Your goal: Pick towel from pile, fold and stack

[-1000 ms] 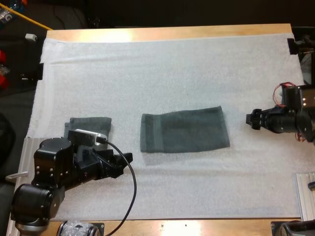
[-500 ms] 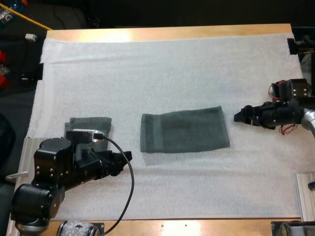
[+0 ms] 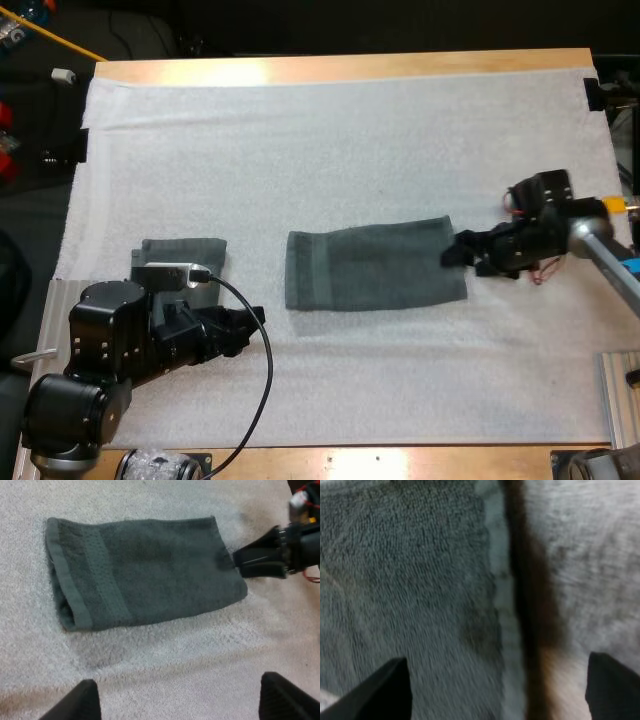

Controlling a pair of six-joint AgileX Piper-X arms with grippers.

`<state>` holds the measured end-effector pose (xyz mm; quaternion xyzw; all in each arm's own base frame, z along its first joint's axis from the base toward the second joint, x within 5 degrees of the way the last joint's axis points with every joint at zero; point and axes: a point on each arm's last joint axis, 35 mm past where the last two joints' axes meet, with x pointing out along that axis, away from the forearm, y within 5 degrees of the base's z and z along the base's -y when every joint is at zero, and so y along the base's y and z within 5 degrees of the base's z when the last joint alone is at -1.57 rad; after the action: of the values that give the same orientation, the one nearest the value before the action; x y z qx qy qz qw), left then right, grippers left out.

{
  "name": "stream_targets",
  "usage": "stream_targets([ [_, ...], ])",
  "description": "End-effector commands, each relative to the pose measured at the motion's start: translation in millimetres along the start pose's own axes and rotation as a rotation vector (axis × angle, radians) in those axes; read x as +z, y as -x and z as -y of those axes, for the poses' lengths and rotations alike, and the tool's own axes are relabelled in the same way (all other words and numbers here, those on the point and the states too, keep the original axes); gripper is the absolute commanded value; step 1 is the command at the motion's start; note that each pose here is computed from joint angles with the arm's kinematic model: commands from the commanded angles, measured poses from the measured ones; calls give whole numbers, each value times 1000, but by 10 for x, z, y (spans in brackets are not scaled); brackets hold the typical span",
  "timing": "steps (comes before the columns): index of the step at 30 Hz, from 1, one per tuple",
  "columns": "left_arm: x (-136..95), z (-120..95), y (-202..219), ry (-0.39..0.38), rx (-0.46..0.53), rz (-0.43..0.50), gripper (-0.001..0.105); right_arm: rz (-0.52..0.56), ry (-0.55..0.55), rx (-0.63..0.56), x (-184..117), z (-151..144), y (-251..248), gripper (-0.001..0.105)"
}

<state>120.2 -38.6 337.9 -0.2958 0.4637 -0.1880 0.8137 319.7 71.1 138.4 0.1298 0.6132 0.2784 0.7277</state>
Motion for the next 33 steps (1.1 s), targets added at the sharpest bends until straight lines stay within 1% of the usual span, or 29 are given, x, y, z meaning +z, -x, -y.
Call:
stream_targets([
  [1, 9, 15, 23, 1, 1, 16, 63, 12, -5, 17, 40, -48, -44, 70],
  [6, -10, 4, 23, 9, 11, 1, 63, -13, -32, 28, 40, -155, -217, 70],
  [7, -15, 1, 23, 11, 13, -3, 63, -18, -34, 30, 37, -180, -240, 68],
  [9, -23, -4, 23, 15, 17, -10, 63, -26, -36, 35, 31, -218, -271, 62],
  [13, -26, -5, 23, 17, 19, -13, 63, -30, -59, 37, 28, -240, -283, 42],
  [16, -30, -8, 23, 18, 21, -16, 63, -37, -79, 28, 18, -236, -283, 25],
  [18, -30, -8, 23, 7, 21, -16, 63, -41, -82, 22, 12, -239, -273, 13],
  [19, -30, -8, 23, 3, 21, -16, 63, -41, -84, -4, 5, -240, -257, 5],
  [20, -32, -9, 23, 3, 20, -19, 63, -40, -82, -56, -5, -242, -221, 1],
  [21, -34, -9, 23, 4, 21, -20, 63, -37, -79, -87, -11, -247, -193, 0],
  [25, -55, -19, 24, -26, 25, -40, 63, -62, 7, -385, -90, -274, 23, 0],
  [29, -56, -20, 24, -28, 25, -41, 63, -107, 127, -658, -183, -321, 308, 0],
  [32, -56, -20, 24, -28, 25, -41, 63, -111, 200, -786, -216, -382, 501, 0],
  [33, -56, -20, 24, -28, 25, -41, 63, -111, 212, -805, -220, -392, 532, 0],
])
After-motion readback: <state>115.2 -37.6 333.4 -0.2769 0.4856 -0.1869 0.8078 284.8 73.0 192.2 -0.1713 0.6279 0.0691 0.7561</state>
